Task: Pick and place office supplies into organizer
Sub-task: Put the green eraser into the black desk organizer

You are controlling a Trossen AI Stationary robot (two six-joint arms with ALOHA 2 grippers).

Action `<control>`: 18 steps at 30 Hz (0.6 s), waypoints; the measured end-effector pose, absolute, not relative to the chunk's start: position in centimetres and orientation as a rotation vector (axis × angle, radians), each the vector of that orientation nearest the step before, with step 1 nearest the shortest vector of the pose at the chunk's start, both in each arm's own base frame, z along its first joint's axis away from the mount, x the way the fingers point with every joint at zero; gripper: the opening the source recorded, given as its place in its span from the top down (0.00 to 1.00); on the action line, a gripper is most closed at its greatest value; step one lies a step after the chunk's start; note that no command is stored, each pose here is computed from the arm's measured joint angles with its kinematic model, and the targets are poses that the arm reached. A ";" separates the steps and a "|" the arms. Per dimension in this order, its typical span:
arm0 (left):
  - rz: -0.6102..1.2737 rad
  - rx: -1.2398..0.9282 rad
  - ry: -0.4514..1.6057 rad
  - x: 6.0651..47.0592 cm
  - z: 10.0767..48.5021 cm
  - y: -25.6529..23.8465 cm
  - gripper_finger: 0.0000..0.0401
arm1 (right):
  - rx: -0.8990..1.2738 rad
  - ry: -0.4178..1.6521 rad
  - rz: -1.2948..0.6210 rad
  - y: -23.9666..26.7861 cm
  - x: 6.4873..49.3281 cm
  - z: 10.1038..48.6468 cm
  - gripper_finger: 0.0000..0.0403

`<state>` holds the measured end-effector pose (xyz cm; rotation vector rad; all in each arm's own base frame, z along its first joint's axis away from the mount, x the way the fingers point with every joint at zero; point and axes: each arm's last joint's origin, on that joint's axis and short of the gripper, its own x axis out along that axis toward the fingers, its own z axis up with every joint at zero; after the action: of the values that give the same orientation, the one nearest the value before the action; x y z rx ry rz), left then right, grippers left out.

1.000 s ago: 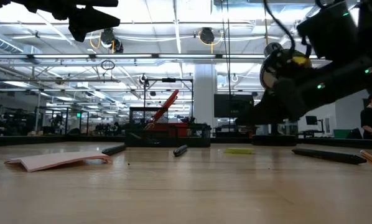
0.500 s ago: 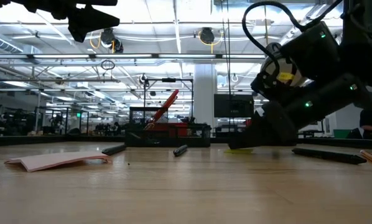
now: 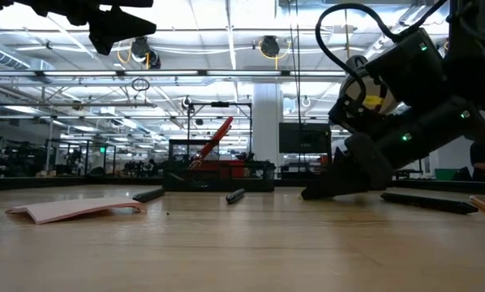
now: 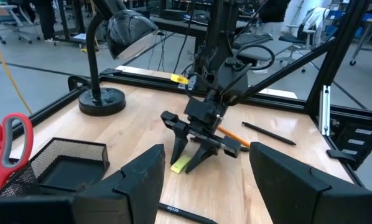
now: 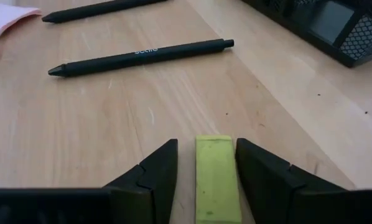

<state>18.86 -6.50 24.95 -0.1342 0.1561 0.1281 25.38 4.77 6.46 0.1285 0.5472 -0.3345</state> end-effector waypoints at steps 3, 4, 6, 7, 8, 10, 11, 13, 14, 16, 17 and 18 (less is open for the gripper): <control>0.128 -0.135 0.156 18.9 25.0 -6.5 0.40 | 0.136 0.576 -0.349 4.7 25.2 6.2 0.62; 0.128 -0.135 0.156 18.9 25.0 -6.5 0.40 | 0.137 0.586 -0.354 4.7 25.1 6.2 0.62; 0.128 -0.136 0.156 18.9 25.0 -6.5 0.40 | 0.135 0.593 -0.357 4.7 25.1 6.1 0.64; 0.128 -0.136 0.156 18.9 25.0 -6.5 0.40 | 0.136 0.593 -0.357 4.7 25.1 6.1 0.66; 0.128 -0.136 0.156 18.9 25.0 -6.5 0.40 | 0.138 0.591 -0.355 4.7 25.1 6.1 0.68; 0.128 -0.136 0.156 18.9 25.0 -6.5 0.40 | 0.139 0.582 -0.344 4.7 25.2 6.2 0.73; 0.128 -0.136 0.156 18.9 25.0 -6.5 0.40 | 0.136 0.580 -0.336 4.7 25.2 6.2 0.76; 0.128 -0.136 0.156 18.9 25.0 -6.5 0.40 | 0.136 0.573 -0.328 4.7 25.2 6.3 0.81; 0.128 -0.136 0.156 18.9 25.0 -6.5 0.40 | 0.135 0.569 -0.322 4.8 25.3 6.3 0.84; 0.128 -0.136 0.156 18.9 25.0 -6.5 0.40 | 0.115 0.557 -0.309 4.8 25.4 6.4 0.88; 0.128 -0.136 0.156 18.9 25.0 -6.5 0.40 | 0.099 0.549 -0.297 4.8 25.4 6.5 0.89; 0.128 -0.136 0.156 18.9 25.0 -6.5 0.40 | 0.082 0.535 -0.286 4.9 25.5 6.6 0.90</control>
<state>18.86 -6.50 24.95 -0.1362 0.1558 0.1283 25.49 4.88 6.63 0.0824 0.5355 -0.2860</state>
